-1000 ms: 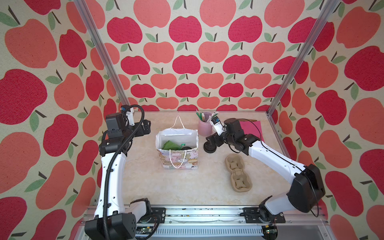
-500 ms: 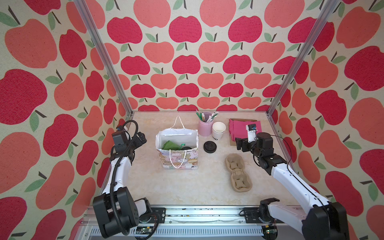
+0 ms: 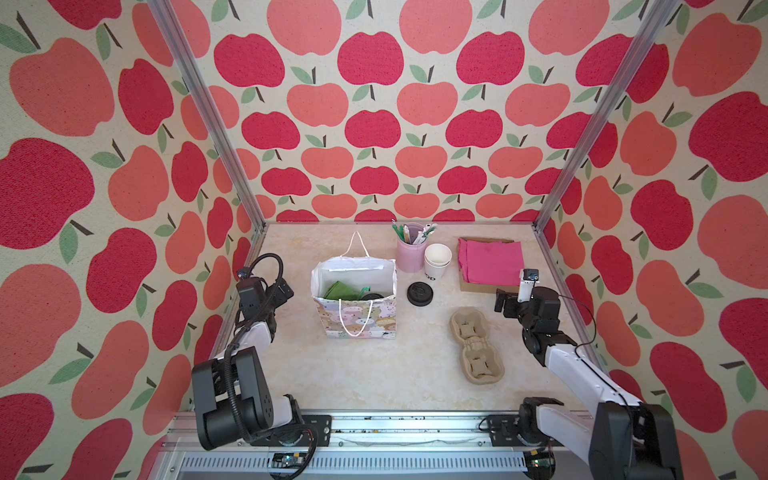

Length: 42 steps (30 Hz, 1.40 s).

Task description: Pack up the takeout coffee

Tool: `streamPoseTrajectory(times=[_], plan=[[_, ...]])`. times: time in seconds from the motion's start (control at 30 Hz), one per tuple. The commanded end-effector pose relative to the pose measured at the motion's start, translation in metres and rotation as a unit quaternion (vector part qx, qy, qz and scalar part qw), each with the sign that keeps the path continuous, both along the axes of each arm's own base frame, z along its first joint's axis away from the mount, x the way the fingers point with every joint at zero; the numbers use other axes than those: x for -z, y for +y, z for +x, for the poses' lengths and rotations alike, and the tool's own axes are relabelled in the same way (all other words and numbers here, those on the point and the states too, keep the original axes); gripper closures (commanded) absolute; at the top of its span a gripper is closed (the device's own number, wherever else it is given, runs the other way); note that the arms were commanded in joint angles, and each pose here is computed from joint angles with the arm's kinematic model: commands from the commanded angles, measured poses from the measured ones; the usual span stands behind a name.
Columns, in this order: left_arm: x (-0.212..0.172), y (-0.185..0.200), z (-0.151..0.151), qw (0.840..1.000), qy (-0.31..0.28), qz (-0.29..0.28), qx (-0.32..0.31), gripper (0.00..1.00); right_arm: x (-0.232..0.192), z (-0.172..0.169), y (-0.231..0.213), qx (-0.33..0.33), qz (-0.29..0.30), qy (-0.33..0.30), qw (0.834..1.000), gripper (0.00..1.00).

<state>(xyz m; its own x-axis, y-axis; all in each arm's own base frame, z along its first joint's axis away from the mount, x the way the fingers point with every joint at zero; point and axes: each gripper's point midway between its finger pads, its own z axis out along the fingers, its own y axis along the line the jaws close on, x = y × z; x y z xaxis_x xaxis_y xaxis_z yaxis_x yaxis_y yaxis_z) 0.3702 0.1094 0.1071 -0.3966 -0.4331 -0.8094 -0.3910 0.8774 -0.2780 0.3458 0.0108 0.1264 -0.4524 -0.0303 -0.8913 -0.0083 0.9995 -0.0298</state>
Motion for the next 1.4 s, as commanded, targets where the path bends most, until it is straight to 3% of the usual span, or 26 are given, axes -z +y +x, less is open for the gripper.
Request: streamPoseTrajectory(times=[0.0, 0.63, 1.1, 1.37], plan=[[-0.011, 0.004, 0.007, 0.998, -0.048, 0.051, 0.001, 0.01, -0.005, 0.011, -0.006, 0.003, -0.020, -0.041, 0.999, 0.01], [0.009, -0.027, 0.017, 0.992, -0.058, 0.090, 0.063, 0.01, 0.031, 0.047, 0.003, -0.022, -0.028, -0.102, 0.994, 0.01], [0.015, -0.058, 0.019, 0.980, -0.081, 0.135, 0.123, 0.01, 0.036, 0.052, 0.014, -0.056, -0.025, -0.074, 0.995, 0.01], [0.021, -0.059, 0.021, 0.978, -0.090, 0.146, 0.118, 0.01, 0.036, 0.052, 0.012, -0.050, -0.026, -0.074, 0.996, 0.01]])
